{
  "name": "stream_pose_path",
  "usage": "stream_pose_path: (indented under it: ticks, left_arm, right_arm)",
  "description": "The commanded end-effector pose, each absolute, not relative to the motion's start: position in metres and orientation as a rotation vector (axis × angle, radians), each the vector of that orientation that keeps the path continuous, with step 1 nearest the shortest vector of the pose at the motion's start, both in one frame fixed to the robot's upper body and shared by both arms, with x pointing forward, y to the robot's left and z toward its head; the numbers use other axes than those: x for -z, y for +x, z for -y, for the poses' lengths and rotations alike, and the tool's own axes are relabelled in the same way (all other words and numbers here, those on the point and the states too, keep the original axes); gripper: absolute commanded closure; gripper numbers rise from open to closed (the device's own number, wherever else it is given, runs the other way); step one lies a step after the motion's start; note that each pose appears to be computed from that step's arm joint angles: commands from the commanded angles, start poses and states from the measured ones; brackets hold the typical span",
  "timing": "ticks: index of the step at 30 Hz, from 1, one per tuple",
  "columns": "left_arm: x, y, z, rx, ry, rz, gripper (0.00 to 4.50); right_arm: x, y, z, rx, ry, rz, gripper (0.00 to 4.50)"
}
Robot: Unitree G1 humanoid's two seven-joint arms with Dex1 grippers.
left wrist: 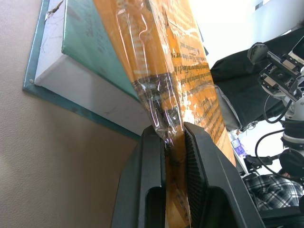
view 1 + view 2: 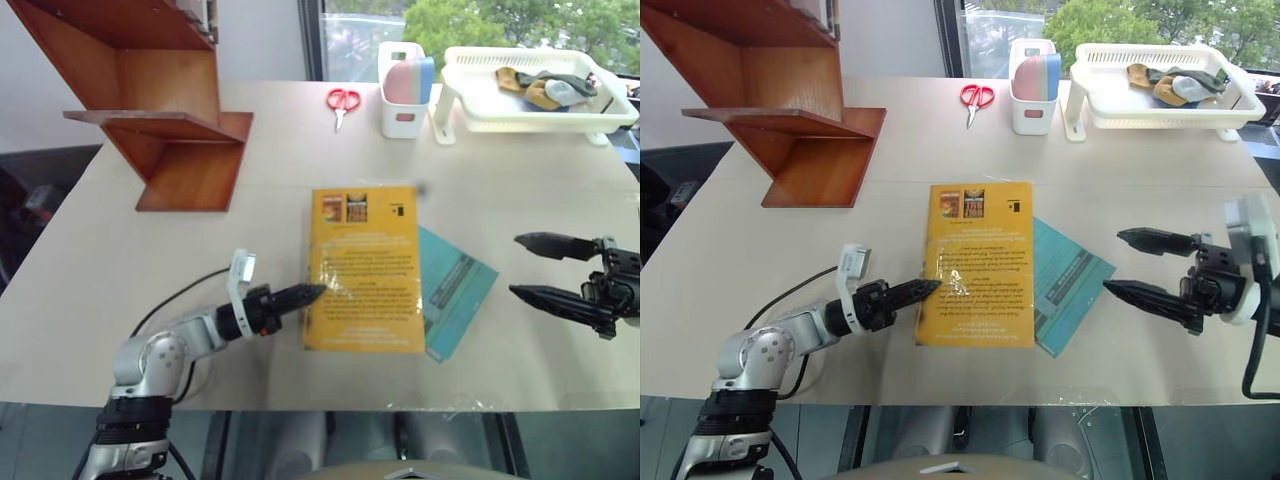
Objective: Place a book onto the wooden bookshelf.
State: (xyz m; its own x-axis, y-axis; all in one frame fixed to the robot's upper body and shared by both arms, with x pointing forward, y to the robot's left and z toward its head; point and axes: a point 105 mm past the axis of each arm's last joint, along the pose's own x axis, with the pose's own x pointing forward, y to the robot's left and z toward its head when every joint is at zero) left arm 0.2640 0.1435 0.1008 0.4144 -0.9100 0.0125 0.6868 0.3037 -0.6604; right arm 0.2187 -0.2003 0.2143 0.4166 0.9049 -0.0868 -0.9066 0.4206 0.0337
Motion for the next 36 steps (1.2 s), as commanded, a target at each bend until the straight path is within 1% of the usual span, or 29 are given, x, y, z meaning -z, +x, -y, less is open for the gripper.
stream_pose_path:
  ticks: [1, 4, 9, 11, 13, 15, 17, 19, 21, 25, 28, 30, 32, 35, 36]
  left_arm:
    - [-0.13, 0.271, -0.16, 1.051, -0.615, -0.293, 4.4]
    - [-0.166, 0.279, -0.17, 1.04, -0.486, -0.18, 4.4]
    - [-0.212, 0.29, -0.173, 1.03, -0.255, -0.033, 4.4]
    - [-0.259, 0.3, -0.181, 0.998, -0.125, 0.122, 4.4]
    - [-0.288, 0.306, -0.187, 0.957, 0.01, 0.214, 4.4]
    - [-0.308, 0.308, -0.189, 0.929, 0.165, 0.294, 4.4]
    - [-0.32, 0.309, -0.19, 0.909, 0.252, 0.342, 4.4]
    - [-0.337, 0.309, -0.186, 0.884, 0.469, 0.42, 4.4]
    - [-0.344, 0.31, -0.18, 0.86, 0.693, 0.47, 4.4]
    - [-0.351, 0.316, -0.174, 0.786, 1.089, 0.52, 4.4]
    - [-0.372, 0.317, -0.175, 0.667, 1.288, 0.616, 4.4]
    - [-0.379, 0.318, -0.178, 0.619, 1.374, 0.642, 4.4]
    - [-0.38, 0.321, -0.192, 0.567, 1.497, 0.602, 4.4]
    - [-0.378, 0.324, -0.21, 0.516, 1.611, 0.54, 4.4]
    - [-0.375, 0.328, -0.226, 0.476, 1.656, 0.473, 4.4]
  right_arm:
    - [-0.226, 0.219, 0.202, -1.145, -0.052, -0.045, 0.0]
    - [-0.232, 0.223, 0.205, -1.155, -0.017, -0.008, 0.0]
    - [-0.237, 0.228, 0.213, -1.163, 0.058, 0.045, 0.0]
    - [-0.249, 0.233, 0.218, -1.166, 0.135, 0.124, 0.0]
    - [-0.262, 0.236, 0.222, -1.178, 0.208, 0.195, 0.0]
    - [-0.27, 0.237, 0.225, -1.191, 0.259, 0.236, 0.0]
    - [-0.273, 0.238, 0.227, -1.193, 0.28, 0.253, 0.0]
    - [-0.273, 0.24, 0.229, -1.188, 0.286, 0.257, 0.0]
    - [-0.273, 0.241, 0.23, -1.186, 0.29, 0.262, 0.0]
    - [-0.273, 0.245, 0.231, -1.183, 0.29, 0.275, 0.0]
    - [-0.273, 0.246, 0.232, -1.185, 0.295, 0.286, 0.0]
    - [-0.273, 0.247, 0.233, -1.187, 0.294, 0.288, 0.0]
    - [-0.273, 0.248, 0.234, -1.189, 0.293, 0.292, 0.0]
    - [-0.274, 0.249, 0.235, -1.191, 0.292, 0.3, 0.0]
    - [-0.273, 0.25, 0.235, -1.192, 0.293, 0.302, 0.0]
